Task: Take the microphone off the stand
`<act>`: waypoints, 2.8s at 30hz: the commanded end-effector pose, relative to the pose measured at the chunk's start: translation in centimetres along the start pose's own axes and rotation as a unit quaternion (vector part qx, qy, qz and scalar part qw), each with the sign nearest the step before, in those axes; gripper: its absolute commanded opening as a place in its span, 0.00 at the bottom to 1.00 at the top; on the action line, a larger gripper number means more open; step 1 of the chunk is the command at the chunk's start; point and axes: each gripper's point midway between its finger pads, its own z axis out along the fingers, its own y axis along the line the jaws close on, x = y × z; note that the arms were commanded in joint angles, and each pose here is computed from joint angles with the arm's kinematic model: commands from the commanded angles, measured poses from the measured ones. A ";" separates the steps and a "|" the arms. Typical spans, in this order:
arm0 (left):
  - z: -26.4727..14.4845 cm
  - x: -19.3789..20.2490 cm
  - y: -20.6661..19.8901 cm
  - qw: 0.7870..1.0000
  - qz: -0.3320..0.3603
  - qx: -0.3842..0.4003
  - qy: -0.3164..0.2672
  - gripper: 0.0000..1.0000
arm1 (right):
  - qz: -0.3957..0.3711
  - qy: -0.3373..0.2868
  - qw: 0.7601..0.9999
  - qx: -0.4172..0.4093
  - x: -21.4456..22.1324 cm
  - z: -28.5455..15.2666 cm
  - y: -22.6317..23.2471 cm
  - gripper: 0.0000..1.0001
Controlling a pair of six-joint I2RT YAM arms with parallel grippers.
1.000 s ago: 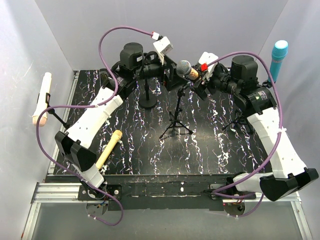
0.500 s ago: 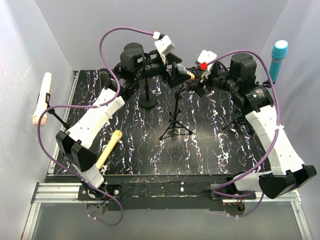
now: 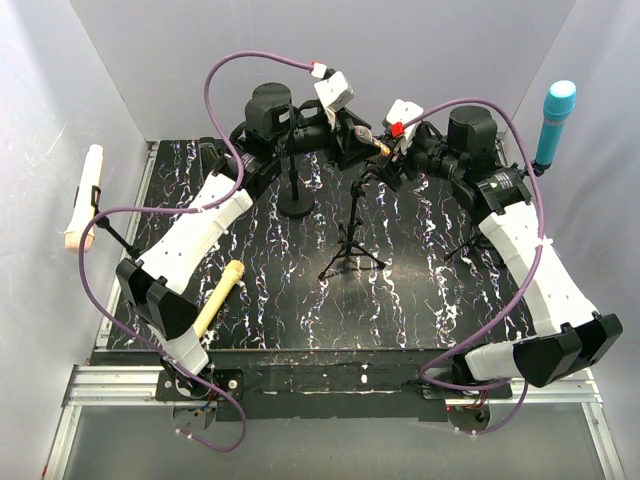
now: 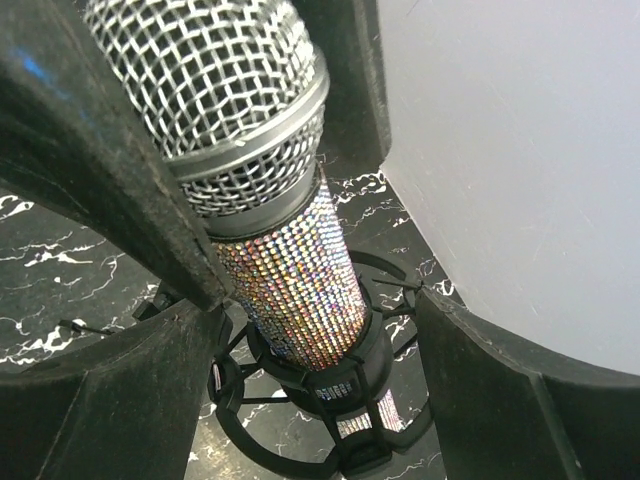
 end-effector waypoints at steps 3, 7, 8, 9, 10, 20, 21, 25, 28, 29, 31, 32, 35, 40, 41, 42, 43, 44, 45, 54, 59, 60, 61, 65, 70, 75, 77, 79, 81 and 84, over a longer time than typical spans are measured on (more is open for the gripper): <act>-1.5 -5.0 -1.3 0.999 0.022 0.008 -0.037 0.02 | -0.026 0.000 0.999 0.020 1.3 0.2 -0.3 0.83; -2.7 -7.7 -2.1 0.998 0.038 0.007 -0.052 0.00 | -0.028 0.022 0.999 0.021 3.2 0.4 0.0 0.82; -3.0 -8.2 -2.2 0.998 0.042 0.007 -0.055 0.00 | -0.031 0.027 0.999 0.022 3.6 0.5 0.0 0.82; -3.3 -8.8 -2.5 0.997 0.044 0.010 -0.058 0.00 | -0.034 0.030 0.999 0.023 3.8 0.5 0.0 0.81; -3.6 -9.3 -2.9 0.997 0.049 0.014 -0.059 0.00 | -0.036 0.035 0.999 0.022 4.3 0.6 0.1 0.81; -8.3 -16.9 -4.1 0.985 0.127 -0.036 -0.108 0.00 | -0.034 0.040 0.998 0.017 4.7 0.7 0.2 0.80; -9.0 -18.2 -4.1 0.982 0.139 -0.052 -0.122 0.00 | -0.033 0.038 0.999 0.017 4.5 0.7 0.2 0.80; -11.4 -20.9 -4.6 0.969 0.187 -0.082 -0.142 0.00 | -0.038 0.024 0.999 0.011 3.3 0.5 0.2 0.80; -13.0 -21.1 -4.7 0.965 0.202 -0.103 -0.131 0.00 | -0.046 -0.003 0.999 0.004 1.3 -0.2 0.6 0.82; -13.3 -20.6 -4.6 0.966 0.200 -0.110 -0.121 0.00 | -0.051 -0.014 0.999 0.005 0.4 -0.6 0.6 0.82; -13.9 -19.4 -4.5 0.968 0.196 -0.124 -0.098 0.00 | -0.057 -0.033 0.998 0.002 -1.3 -1.2 0.9 0.84; -14.1 -18.5 -4.3 0.970 0.190 -0.128 -0.084 0.00 | -0.060 -0.042 0.997 0.001 -2.1 -1.6 1.1 0.85; -14.7 -16.5 -4.6 0.971 0.194 -0.128 -0.054 0.00 | -0.065 -0.060 0.996 -0.013 -4.2 -2.8 1.9 0.86; -15.0 -13.8 -4.9 0.973 0.197 -0.116 -0.009 0.00 | -0.069 -0.092 0.993 -0.030 -7.4 -4.1 2.9 0.86; -15.0 -13.4 -4.9 0.974 0.197 -0.114 -0.004 0.00 | -0.076 -0.102 0.991 -0.037 -8.1 -4.3 3.3 0.86; -15.0 -13.0 -4.9 0.974 0.196 -0.113 0.003 0.00 | -0.082 -0.110 0.989 -0.048 -8.7 -4.2 3.7 0.86; -15.0 -12.6 -5.0 0.975 0.195 -0.110 0.008 0.00 | -0.089 -0.120 0.987 -0.058 -9.4 -4.2 4.2 0.87; -15.0 -12.3 -4.9 0.974 0.196 -0.109 0.012 0.00 | -0.093 -0.127 0.985 -0.066 -10.0 -4.0 4.5 0.86; -15.0 -11.9 -5.1 0.975 0.197 -0.104 0.019 0.00 | -0.097 -0.135 0.983 -0.075 -10.7 -3.8 4.9 0.86; -14.5 -11.7 -5.5 0.979 0.185 -0.088 0.014 0.00 | -0.093 -0.191 0.969 -0.126 -13.6 0.6 9.0 0.86; -14.2 -13.0 -6.1 0.982 0.176 -0.073 -0.001 0.00 | -0.066 -0.214 0.970 -0.093 -14.7 3.7 9.0 0.84; -14.1 -13.2 -6.2 0.982 0.173 -0.069 -0.003 0.00 | -0.061 -0.220 0.971 -0.078 -15.0 4.3 8.6 0.83; -14.0 -13.4 -6.3 0.983 0.170 -0.064 -0.003 0.00 | -0.057 -0.225 0.971 -0.066 -15.2 4.8 8.3 0.81; -13.9 -14.0 -6.1 0.983 0.170 -0.070 -0.010 0.00 | -0.046 -0.236 0.970 -0.037 -16.0 5.7 7.4 0.46; -13.9 -15.2 -4.6 0.978 0.172 -0.111 -0.028 0.33 | -0.014 -0.231 0.972 -0.030 -16.0 5.1 7.1 0.01; -14.4 -14.6 -3.6 0.977 0.149 -0.151 -0.032 0.98 | 0.036 -0.237 0.970 -0.027 -16.9 3.7 6.7 0.01; -14.3 -13.8 -3.7 0.981 0.125 -0.150 -0.025 0.98 | 0.043 -0.236 0.970 -0.030 -16.9 3.4 6.8 0.01; -14.1 -13.3 -4.0 0.983 0.113 -0.141 -0.026 0.98 | 0.046 -0.238 0.970 -0.033 -17.0 3.2 6.8 0.01; -13.9 -12.9 -3.8 0.983 0.109 -0.142 -0.027 0.98 | 0.054 -0.242 0.968 -0.038 -17.1 3.0 7.0 0.01; -13.3 -12.6 -3.4 0.984 0.096 -0.145 -0.027 0.98 | 0.067 -0.253 0.964 -0.046 -17.8 2.5 7.1 0.01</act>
